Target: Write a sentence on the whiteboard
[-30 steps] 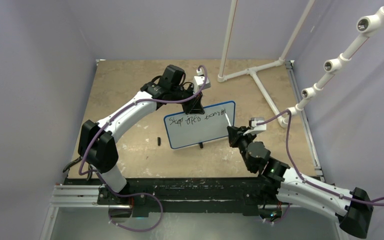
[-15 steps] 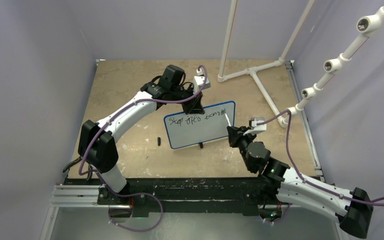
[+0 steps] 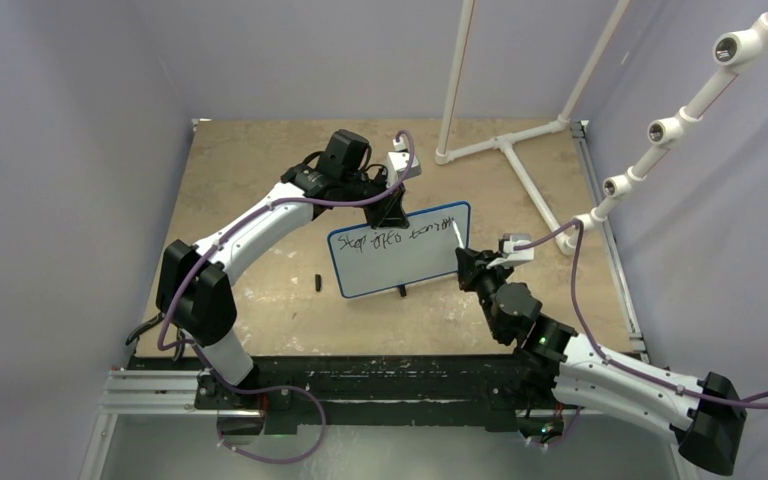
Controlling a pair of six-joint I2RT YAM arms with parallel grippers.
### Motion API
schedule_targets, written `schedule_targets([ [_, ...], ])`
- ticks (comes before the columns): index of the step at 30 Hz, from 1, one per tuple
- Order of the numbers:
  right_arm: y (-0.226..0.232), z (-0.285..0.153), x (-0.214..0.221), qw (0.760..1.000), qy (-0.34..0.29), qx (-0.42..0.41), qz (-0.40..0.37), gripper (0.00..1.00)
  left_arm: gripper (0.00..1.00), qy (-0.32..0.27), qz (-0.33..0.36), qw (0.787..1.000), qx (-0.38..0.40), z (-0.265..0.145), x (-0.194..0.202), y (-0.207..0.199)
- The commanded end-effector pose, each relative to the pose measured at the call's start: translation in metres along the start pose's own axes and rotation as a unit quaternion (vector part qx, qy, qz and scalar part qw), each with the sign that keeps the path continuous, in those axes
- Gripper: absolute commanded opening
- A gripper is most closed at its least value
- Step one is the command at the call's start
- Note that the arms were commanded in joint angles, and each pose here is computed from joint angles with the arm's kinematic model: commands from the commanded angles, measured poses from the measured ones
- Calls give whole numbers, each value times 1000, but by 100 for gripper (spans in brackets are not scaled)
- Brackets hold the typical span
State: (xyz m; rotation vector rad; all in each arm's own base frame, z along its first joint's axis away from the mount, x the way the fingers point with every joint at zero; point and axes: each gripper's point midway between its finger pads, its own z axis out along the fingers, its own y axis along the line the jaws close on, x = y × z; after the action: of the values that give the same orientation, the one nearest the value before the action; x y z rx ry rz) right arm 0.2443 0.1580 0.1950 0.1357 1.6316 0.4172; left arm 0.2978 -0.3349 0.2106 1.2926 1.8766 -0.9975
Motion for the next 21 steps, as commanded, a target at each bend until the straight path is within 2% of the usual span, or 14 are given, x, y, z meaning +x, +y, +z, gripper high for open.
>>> schedule_targets([
  [1,-2,3,-16,1000,-23,18,11,0,0,23,-8,999,23,-1,16,-15],
  [14,1,2,-3,1000,0,6,12,0,0,24,-8,999,24,-1,16,-15],
  [21,-5,-3,-17,999,-22,13,26,0,0,22,-7,999,23,-1,16,-14],
])
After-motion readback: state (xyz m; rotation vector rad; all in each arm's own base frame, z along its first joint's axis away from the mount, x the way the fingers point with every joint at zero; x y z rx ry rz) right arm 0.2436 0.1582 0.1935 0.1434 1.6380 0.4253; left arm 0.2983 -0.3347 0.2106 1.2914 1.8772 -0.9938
